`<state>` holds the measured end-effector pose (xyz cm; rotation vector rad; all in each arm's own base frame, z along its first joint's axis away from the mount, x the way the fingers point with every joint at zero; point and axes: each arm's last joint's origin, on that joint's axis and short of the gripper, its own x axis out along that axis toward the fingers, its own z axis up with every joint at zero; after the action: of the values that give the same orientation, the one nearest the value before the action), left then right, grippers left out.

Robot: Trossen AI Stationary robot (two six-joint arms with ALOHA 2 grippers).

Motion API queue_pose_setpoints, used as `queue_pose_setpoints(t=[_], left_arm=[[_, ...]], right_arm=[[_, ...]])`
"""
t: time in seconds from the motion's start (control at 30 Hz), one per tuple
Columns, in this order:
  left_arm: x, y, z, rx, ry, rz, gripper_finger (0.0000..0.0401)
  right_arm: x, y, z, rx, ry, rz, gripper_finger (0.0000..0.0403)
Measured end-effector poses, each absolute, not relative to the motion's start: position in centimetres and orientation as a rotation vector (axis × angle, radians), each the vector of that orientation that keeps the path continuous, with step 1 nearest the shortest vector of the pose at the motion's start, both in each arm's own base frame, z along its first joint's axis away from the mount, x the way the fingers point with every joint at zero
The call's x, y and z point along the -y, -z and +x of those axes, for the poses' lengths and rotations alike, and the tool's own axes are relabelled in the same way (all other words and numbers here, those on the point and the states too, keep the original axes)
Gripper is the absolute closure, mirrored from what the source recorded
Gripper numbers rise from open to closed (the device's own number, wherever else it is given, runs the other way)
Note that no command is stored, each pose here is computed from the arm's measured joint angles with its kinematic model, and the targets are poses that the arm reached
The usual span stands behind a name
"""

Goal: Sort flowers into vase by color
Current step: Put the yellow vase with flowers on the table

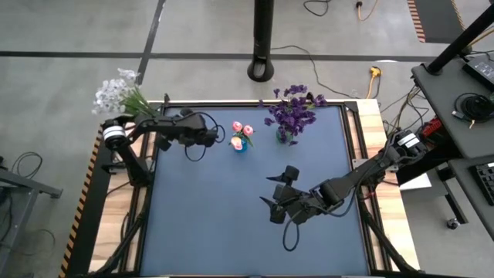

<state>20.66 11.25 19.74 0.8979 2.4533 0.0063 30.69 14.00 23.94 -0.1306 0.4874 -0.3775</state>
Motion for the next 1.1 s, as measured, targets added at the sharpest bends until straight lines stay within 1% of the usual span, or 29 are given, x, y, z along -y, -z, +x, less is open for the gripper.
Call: queue_pose_setpoints(t=[0.17, 0.33, 0.53, 0.93, 1.1], left_arm=[[-9.9, -19.3, 21.6, -2.436, 0.023, 0.979, 0.0290], [-8.2, -18.1, 22.7, -2.422, 0.009, 1.043, 0.0290], [-5.9, -16.0, 24.0, -2.441, 0.093, 1.114, 0.0291], [-2.9, -14.2, 24.9, -2.447, 0.130, 1.308, 0.0292], [-2.0, -13.5, 25.0, -2.447, 0.126, 1.354, 0.0295]], right_arm=[[-14.0, -23.9, 30.7, -0.487, 0.377, -0.130, 0.0087], [-14.0, -23.9, 30.7, -0.486, 0.378, -0.129, 0.0087], [-14.0, -24.0, 30.7, -0.484, 0.378, -0.128, 0.0087], [-14.0, -24.0, 30.7, -0.477, 0.380, -0.124, 0.0087], [-14.0, -24.0, 30.7, -0.477, 0.380, -0.124, 0.0087]])
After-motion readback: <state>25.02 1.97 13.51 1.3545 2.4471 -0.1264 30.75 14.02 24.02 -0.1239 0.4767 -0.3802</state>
